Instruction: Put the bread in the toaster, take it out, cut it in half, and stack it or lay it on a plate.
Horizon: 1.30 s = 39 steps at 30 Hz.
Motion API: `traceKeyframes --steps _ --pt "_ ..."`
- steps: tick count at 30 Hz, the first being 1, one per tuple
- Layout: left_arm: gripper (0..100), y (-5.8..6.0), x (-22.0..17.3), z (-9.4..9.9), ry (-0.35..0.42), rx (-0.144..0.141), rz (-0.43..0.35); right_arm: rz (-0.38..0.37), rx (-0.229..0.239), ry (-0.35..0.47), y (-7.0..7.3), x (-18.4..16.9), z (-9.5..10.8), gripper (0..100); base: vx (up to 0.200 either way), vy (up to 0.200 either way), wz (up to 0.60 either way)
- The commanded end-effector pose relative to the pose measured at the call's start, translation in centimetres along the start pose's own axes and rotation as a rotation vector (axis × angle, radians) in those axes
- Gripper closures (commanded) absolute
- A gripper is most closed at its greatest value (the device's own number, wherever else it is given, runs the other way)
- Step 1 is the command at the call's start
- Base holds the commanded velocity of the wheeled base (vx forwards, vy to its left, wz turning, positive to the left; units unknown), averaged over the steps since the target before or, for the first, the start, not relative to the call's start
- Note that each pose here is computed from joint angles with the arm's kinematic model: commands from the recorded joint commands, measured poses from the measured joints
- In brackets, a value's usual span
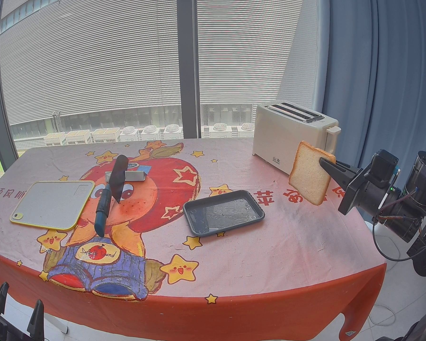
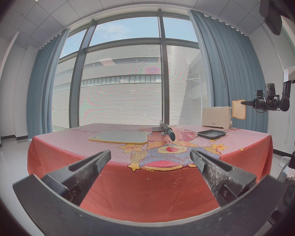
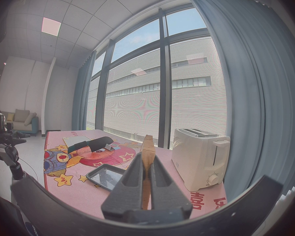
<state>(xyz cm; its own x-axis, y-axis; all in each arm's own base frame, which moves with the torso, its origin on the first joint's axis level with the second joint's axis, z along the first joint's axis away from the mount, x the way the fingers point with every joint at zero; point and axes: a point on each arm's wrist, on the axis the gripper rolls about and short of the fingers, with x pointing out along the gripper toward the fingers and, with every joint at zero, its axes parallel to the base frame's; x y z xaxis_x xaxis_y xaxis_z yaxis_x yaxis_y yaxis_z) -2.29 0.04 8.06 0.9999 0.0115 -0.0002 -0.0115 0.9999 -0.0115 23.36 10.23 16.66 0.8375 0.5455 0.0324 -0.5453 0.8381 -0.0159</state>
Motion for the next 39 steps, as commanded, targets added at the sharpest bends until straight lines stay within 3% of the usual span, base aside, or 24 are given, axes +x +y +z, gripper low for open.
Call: traceKeyframes --steps 1,6,39 --pt "0 0.01 0.03 -0.52 0.004 -0.001 0.001 0.001 -0.001 0.001 0.01 0.03 -0.02 100 0.000 0.000 0.00" --pt "0 0.00 0.03 -0.52 0.004 -0.001 -0.001 0.001 0.001 0.002 0.01 0.05 -0.06 100 0.000 0.000 0.00" --pt "0 0.00 0.03 -0.52 0.004 -0.001 -0.001 0.019 0.001 -0.004 0.48 0.05 0.08 100 0.000 0.200 0.00"
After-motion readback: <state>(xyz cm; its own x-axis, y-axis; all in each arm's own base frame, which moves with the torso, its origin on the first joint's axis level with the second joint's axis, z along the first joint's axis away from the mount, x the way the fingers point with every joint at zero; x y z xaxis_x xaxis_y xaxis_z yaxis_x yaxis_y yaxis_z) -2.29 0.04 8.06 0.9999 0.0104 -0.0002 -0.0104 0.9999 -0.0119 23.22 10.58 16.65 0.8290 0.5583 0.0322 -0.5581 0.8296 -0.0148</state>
